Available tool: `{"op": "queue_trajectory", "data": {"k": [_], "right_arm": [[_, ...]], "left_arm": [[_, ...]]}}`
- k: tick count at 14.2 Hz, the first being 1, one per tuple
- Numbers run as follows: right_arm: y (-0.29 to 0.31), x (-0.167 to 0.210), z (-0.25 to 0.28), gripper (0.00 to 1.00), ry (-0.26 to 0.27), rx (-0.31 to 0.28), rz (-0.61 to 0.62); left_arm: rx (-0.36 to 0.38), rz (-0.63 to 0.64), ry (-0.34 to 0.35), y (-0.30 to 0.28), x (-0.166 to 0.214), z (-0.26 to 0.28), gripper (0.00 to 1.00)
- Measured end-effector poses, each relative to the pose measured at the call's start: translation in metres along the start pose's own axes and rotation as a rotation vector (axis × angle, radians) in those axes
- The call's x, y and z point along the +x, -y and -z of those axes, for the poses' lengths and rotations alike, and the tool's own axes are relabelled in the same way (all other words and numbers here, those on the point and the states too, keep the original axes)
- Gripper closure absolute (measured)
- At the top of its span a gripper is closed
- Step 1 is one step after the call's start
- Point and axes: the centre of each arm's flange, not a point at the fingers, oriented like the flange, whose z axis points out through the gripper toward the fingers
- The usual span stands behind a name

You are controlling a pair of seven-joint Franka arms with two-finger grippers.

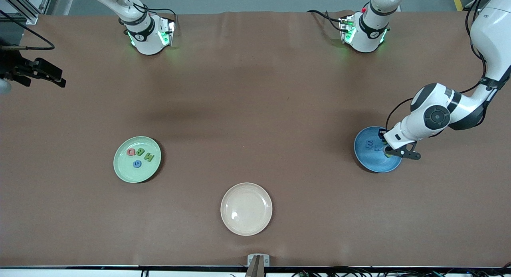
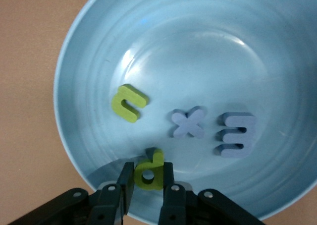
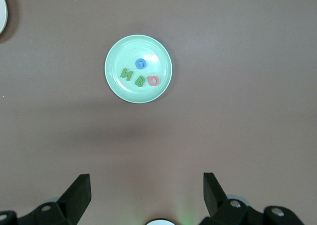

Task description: Sort upper and lower case letters into plates

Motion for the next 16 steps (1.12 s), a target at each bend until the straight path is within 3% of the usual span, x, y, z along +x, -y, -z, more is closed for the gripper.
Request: {"op": "queue_trajectory", "data": {"k": [2,6,9,11,14,16], "right_arm": [[0.001,0.002,0.001,0.00,-0.015,0.002,0.003],[0.004,0.002,0.002,0.00,-0.024,0.004,0.006],[0.006,0.002,0.002,0.00,-0.023,0.023,0.008],[0.006,0.002,0.002,0.00,-0.023,0.026,0.008],[0.006,0.002,0.002,0.00,-0.023,0.026,0.008],[0.006,0.002,0.002,0.00,-0.022,0.026,0.009]], "left_arm": [[0.001,-0.011,-0.001,-0.006,0.002,0.001,0.68],[0.008,-0.011,-0.003,-0.010,0.006,0.005,0.28],[0.000,0.016,0.034,-0.013,0.015,0.033,0.01],[0.005,0.036,0.066,-0.017,0.026,0.075,0.00],[0.020,0.051,0.063,-0.020,0.039,0.137,0.00],[-0.008,0.078,0.062,-0.019,0.043,0.168,0.00]]}}
